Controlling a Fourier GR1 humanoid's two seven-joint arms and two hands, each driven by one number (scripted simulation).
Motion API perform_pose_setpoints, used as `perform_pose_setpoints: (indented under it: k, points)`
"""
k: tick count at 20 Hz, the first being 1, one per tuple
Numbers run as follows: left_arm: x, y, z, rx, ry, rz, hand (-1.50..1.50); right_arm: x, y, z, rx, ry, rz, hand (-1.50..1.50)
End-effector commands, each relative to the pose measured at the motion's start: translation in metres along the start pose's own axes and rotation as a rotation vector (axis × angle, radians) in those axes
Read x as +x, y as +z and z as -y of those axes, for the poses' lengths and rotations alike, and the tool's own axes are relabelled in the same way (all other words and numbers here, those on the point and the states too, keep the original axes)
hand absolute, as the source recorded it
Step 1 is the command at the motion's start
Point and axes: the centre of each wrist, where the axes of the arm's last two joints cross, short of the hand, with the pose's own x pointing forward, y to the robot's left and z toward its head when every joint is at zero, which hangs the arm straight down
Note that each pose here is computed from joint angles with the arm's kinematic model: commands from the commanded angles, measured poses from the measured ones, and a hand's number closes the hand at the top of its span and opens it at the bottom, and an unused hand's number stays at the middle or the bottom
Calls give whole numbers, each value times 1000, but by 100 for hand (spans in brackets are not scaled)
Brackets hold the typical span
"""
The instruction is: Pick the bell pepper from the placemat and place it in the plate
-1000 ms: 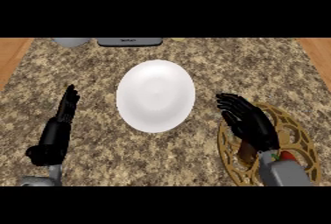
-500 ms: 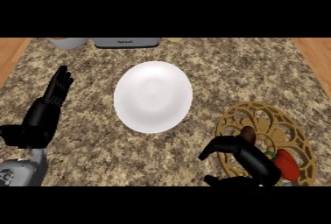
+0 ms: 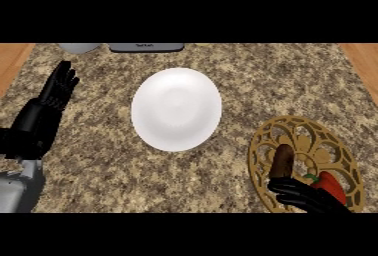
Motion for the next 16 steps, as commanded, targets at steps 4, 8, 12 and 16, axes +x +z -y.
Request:
perform_pose_setpoints:
  k: [4,8,12,16]
  points:
    - [-1,-8,-9,3,-8,-6,0,53,-8,64,83,353,-113,-150]
    - [6,-3,-15,3,-9,-14,0,74,-6,94,217,591,-332,-150]
    - [-2,-3,-17,4,-20,-9,0,101,-14,101,382,719,-476,-150]
    - [15,-2,2,-31,2,3,0,115,-22,98,525,754,-655,-150]
